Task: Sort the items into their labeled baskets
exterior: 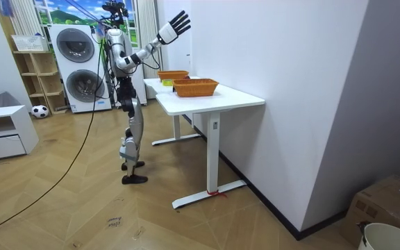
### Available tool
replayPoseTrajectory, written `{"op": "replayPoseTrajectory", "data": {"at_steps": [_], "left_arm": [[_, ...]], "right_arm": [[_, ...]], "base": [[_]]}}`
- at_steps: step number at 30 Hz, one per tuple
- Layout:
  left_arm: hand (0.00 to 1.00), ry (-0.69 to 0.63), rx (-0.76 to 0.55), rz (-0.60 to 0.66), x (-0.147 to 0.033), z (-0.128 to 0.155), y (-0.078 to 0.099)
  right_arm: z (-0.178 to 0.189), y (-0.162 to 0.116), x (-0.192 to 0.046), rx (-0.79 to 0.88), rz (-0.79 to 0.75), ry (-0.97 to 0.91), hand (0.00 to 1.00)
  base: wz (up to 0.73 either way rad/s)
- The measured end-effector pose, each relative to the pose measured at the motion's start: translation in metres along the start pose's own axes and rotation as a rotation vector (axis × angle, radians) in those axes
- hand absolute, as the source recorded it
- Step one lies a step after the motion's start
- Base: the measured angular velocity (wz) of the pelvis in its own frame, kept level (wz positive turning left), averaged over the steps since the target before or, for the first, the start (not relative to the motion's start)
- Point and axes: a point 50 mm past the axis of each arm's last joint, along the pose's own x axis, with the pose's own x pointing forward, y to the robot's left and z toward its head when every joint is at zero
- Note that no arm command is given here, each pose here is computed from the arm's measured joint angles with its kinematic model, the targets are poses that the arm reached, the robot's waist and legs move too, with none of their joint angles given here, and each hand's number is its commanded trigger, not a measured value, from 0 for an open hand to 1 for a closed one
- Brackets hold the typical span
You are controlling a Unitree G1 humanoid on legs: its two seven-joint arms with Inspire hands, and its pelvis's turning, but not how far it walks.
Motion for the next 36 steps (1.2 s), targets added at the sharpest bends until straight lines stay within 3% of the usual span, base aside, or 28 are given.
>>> {"op": "replayPoseTrajectory", "data": {"at_steps": [5, 15, 29, 36], "left_arm": [[0.0, -0.004, 0.002, -0.022, 0.0, 0.0, 0.0], [0.0, -0.043, -0.006, -0.055, 0.004, 0.019, -0.003], [0.0, -0.069, 0.009, -0.052, 0.007, 0.028, 0.004], [0.0, -0.084, 0.056, -0.065, 0.008, 0.032, 0.008]], "right_arm": [[-0.002, 0.009, -0.002, -0.001, 0.102, 0.008, 0.0], [-0.016, 0.039, -0.014, -0.168, 0.43, 0.053, 0.0], [-0.033, 0.051, -0.022, -0.292, 0.641, 0.135, 0.0], [-0.039, 0.066, -0.034, -0.316, 0.824, 0.173, 0.0]], "base": [[0.0], [0.0], [0.0], [0.01]]}}
